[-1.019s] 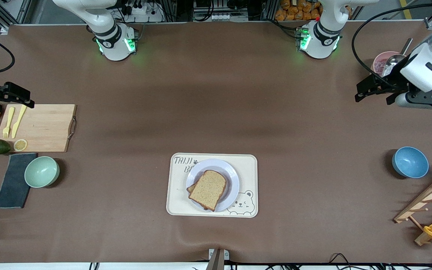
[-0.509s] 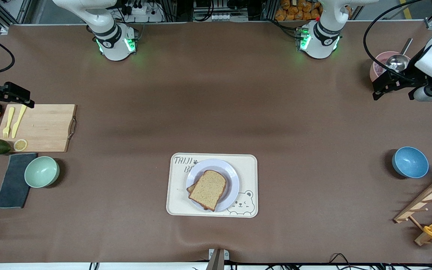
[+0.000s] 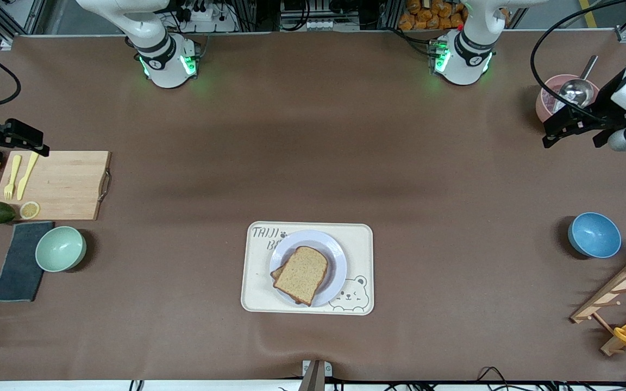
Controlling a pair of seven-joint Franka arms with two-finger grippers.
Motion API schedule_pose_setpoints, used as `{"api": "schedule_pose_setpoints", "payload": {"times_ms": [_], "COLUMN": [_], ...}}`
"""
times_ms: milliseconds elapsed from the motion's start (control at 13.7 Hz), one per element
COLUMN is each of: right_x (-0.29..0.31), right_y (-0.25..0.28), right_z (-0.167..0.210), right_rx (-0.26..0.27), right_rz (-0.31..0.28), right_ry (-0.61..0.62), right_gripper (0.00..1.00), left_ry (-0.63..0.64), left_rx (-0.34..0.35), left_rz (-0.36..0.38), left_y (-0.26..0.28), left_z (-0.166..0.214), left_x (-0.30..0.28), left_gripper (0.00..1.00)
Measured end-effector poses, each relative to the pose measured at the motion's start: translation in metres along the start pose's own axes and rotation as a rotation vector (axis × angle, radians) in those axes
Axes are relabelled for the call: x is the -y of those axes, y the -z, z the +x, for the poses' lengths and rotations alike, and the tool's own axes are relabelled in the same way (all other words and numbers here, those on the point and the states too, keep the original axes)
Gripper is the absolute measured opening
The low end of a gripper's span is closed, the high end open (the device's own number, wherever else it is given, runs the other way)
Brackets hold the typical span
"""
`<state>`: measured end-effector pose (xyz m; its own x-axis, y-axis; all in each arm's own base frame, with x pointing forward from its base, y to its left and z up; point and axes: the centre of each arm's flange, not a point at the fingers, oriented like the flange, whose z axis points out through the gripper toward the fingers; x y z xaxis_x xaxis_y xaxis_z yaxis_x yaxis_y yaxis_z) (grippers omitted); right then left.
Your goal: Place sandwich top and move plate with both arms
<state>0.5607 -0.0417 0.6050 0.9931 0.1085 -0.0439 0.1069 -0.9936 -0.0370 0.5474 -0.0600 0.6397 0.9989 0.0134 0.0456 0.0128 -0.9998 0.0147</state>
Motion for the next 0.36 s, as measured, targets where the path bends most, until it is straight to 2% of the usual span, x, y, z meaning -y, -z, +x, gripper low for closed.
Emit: {"api": "schedule_pose_setpoints", "payload": {"times_ms": [364], "right_x": [-0.0023], "right_y": [-0.0001], "right_z": [-0.0005], "right_rx": [0.001], "right_rz": [0.000], "right_ry": [-0.004], "right_gripper": [1.00], "left_ry": [-0.009], "left_rx": [0.003], "left_rz": [-0.001], "left_y": [-0.0015], "left_z": [0.0001], "left_x": [-0.0048], "left_gripper": [1.00]}}
